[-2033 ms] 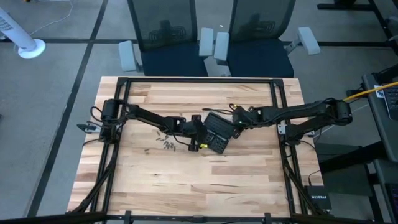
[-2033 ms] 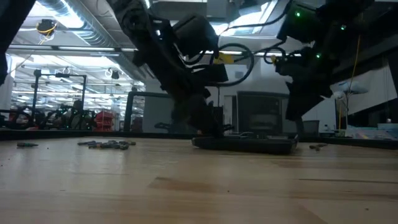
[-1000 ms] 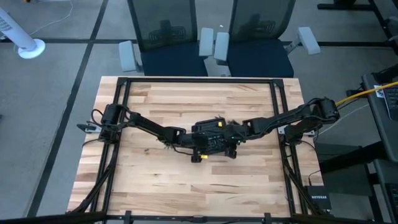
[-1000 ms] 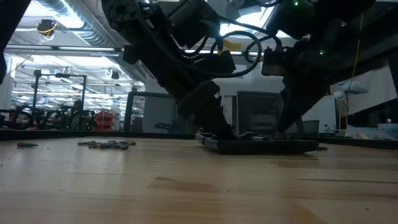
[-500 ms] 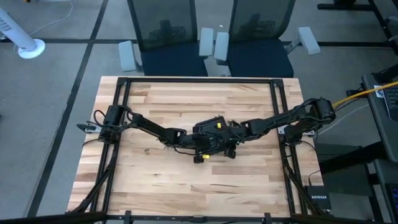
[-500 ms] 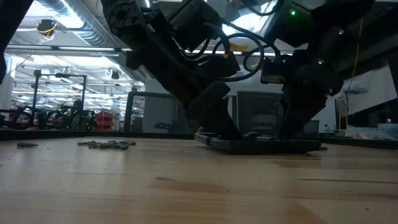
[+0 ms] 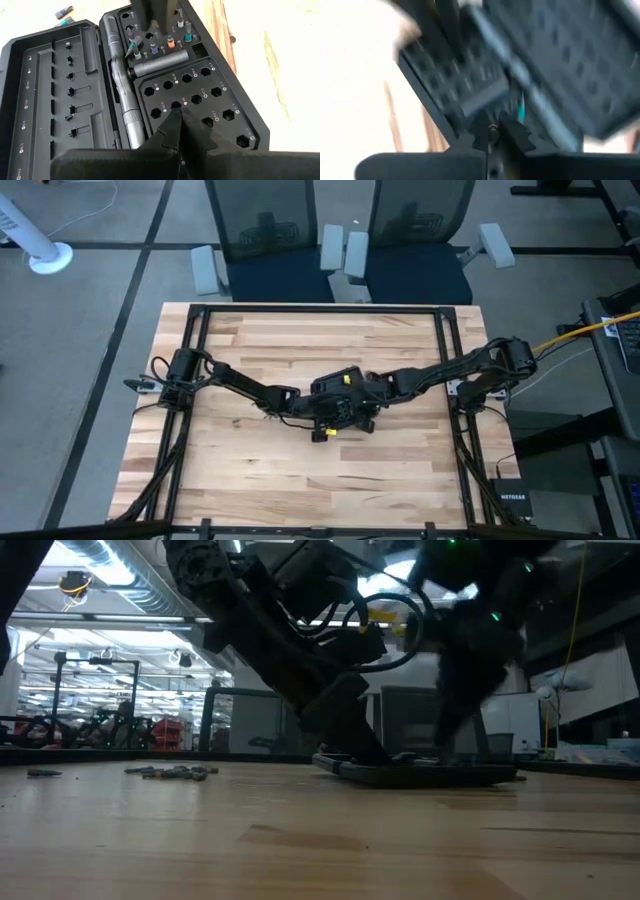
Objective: Prefit tool cases
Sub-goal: Remove the orange socket bit from the black prefit tool case
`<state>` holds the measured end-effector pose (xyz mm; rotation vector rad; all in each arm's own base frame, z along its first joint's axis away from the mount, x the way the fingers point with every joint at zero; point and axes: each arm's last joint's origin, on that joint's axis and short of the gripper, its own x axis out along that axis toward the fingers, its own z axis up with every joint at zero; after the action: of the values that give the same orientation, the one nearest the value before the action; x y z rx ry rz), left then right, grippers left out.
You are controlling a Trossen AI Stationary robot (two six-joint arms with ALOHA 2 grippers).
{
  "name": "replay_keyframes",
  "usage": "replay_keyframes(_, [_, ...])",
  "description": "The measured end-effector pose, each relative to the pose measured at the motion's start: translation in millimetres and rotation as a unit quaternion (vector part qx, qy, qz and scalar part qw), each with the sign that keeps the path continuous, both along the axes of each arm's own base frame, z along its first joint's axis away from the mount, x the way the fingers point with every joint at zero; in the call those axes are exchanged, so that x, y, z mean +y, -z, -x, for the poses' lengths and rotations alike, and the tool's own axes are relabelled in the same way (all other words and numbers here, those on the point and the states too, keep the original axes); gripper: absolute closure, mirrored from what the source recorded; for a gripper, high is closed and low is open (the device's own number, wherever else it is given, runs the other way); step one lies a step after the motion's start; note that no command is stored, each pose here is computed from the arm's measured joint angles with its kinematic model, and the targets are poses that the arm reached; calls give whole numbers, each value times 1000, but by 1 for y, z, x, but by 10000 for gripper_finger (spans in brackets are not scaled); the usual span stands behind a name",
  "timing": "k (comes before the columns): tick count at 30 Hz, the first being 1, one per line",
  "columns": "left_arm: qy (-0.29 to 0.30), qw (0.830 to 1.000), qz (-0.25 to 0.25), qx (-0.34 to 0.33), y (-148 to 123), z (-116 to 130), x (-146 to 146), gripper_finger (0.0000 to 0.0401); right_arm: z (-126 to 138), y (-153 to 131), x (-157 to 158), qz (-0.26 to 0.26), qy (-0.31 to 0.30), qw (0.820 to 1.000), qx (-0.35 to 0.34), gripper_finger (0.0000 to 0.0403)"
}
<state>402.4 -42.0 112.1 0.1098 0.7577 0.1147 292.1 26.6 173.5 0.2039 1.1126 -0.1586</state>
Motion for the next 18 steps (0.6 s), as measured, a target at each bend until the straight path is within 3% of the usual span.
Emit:
replay_keyframes(5, [0, 1000, 0, 2, 0, 0, 0, 401, -7, -16, -2, 37, 3, 999, -4, 383])
replay_keyframes(12, [-10, 1000, 13, 0, 0, 1, -3, 401, 22, -18, -36, 136, 85, 981, 106, 383])
replay_keyframes(15, [-8, 1000, 13, -1, 0, 1, -6, 401, 41, -14, -57, 126, 144, 975, 112, 383])
replay_keyframes(18, [-7, 1000, 14, -1, 0, 1, -8, 401, 61, -3, -75, 84, 194, 971, 110, 383])
